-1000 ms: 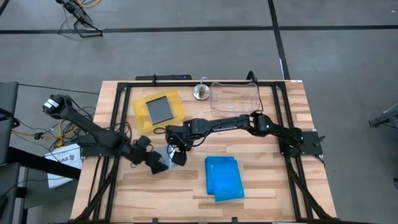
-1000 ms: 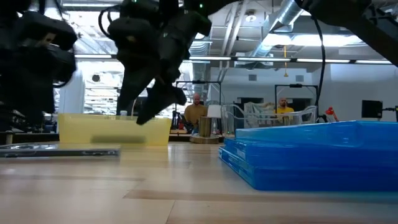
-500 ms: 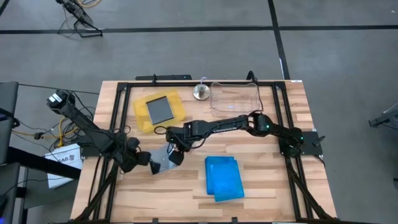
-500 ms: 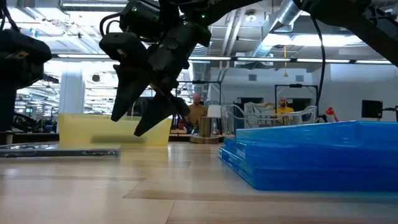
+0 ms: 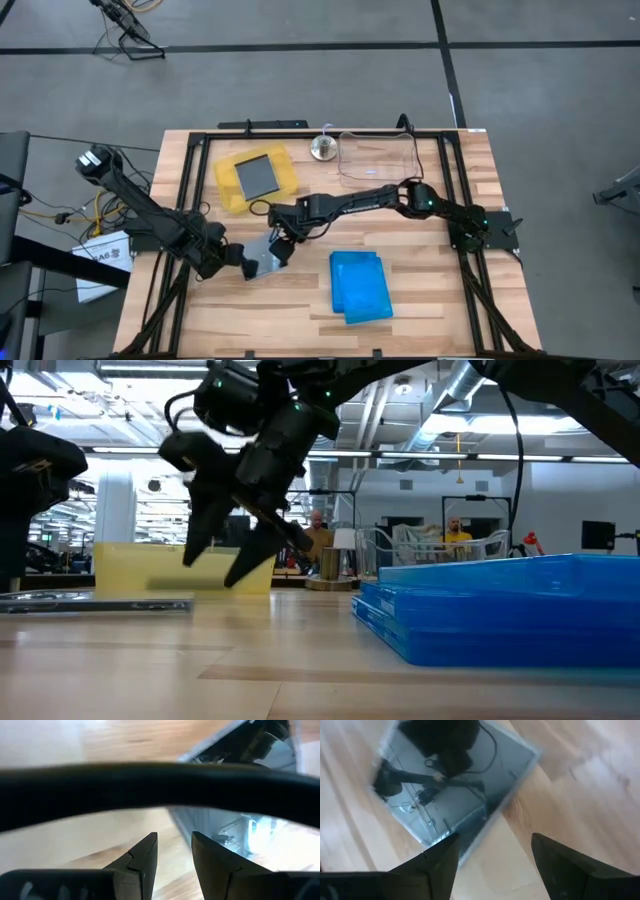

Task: Pick & place jewel cases by type
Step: Put the black CD case into the yellow bin

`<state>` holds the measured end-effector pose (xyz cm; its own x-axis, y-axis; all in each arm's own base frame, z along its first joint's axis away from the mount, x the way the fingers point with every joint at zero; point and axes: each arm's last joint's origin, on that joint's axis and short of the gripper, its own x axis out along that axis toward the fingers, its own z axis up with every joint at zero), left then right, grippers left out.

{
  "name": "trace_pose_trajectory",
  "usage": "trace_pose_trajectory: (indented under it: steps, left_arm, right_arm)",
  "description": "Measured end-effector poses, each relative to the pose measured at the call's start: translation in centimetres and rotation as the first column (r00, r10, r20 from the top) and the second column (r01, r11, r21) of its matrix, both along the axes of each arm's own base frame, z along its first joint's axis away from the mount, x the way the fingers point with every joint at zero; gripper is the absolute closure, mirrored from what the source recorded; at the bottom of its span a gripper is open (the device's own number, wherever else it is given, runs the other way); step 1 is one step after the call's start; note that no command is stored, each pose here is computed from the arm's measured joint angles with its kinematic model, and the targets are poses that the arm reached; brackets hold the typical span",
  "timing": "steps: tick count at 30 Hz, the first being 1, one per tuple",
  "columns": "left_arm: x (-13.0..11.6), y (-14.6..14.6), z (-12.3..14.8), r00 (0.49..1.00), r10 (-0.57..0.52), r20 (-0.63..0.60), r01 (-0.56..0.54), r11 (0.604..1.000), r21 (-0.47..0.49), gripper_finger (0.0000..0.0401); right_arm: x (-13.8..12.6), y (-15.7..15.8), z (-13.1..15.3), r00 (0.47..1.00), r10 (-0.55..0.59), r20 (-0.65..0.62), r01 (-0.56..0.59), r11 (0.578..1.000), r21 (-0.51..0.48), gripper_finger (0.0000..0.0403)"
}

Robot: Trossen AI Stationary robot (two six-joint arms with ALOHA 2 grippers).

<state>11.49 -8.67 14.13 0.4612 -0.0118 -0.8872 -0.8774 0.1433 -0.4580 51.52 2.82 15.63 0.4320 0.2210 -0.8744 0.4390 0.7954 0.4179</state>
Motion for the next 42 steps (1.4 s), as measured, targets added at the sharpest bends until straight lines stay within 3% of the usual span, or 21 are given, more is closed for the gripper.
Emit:
trace_pose_trajectory:
  steps: [4,10,18,22,35,42]
  left_arm:
    - [0.7,-0.6,-0.7,1.000,-0.015,0.006,0.015,1.000,0.020,0.0288]
    - [1.3,-1.1,-1.7,0.999,-0.019,-0.037,0.020,0.999,0.027,0.0278]
    - [1.5,-1.2,-1.6,0.998,0.056,-0.010,-0.056,0.998,-0.012,0.0180]
    - [1.7,-1.3,-1.6,0.995,0.090,0.031,-0.089,0.996,-0.031,0.0154]
    - [2.2,-0.9,-1.6,0.988,0.151,0.043,-0.149,0.988,-0.045,0.0187]
    - [2.2,-1.0,-1.7,0.991,0.130,0.030,-0.129,0.991,-0.033,0.0192]
  right_arm:
    - [-0.4,0.0,-1.5,0.999,-0.034,-0.032,0.035,0.999,0.034,0.0163]
    - [-0.3,0.4,-1.4,0.998,-0.050,-0.029,0.052,0.997,0.052,0.0163]
    - [-0.2,1.2,-1.4,0.999,-0.046,-0.016,0.047,0.996,0.072,0.0163]
    - [-0.2,1.7,-1.3,0.999,-0.037,-0.011,0.038,0.996,0.075,0.0163]
    - [0.4,2.0,-0.9,0.997,-0.051,0.056,0.043,0.991,0.130,0.0163]
    - [0.5,2.2,-2.7,0.994,-0.110,-0.015,0.111,0.981,0.161,0.0163]
